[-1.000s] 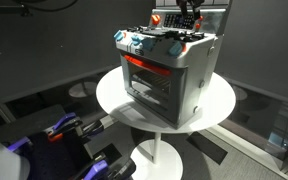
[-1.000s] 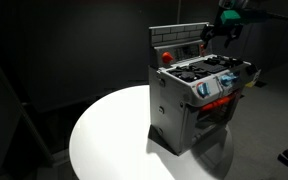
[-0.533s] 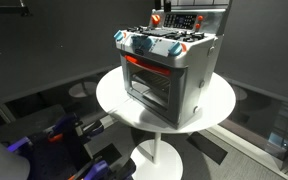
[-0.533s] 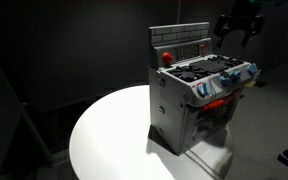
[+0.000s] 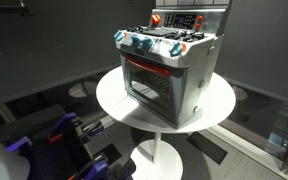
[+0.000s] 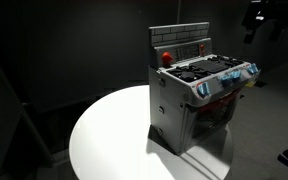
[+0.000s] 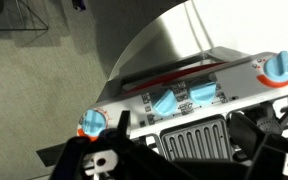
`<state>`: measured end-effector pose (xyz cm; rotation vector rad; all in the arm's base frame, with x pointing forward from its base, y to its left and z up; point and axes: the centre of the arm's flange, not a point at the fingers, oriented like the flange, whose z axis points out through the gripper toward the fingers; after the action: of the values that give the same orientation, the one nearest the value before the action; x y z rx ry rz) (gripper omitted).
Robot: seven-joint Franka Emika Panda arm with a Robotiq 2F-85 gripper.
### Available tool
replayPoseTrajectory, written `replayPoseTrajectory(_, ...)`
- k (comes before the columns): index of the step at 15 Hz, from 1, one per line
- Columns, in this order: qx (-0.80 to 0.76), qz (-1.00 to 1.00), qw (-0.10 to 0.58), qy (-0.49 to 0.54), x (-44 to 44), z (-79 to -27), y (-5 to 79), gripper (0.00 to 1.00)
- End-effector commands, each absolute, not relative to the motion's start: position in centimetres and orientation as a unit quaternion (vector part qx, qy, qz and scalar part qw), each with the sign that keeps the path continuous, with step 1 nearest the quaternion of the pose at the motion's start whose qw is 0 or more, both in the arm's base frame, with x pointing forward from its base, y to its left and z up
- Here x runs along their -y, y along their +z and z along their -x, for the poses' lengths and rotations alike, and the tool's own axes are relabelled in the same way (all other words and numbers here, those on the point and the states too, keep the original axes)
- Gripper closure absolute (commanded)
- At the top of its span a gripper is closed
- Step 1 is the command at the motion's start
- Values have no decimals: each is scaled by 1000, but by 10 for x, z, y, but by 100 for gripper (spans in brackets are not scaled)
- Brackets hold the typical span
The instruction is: Push the top orange button on the right side of the stove
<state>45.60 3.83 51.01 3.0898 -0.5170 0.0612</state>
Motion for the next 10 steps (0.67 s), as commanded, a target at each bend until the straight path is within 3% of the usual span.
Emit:
replayPoseTrajectory(1,114,-993,-2,20,-45,-411,526,0)
replayPoseTrajectory(7,77,-997,-2,8,-52,-378,536,0)
replayPoseTrajectory(10,89,-996,7,10,-52,-388,534,0)
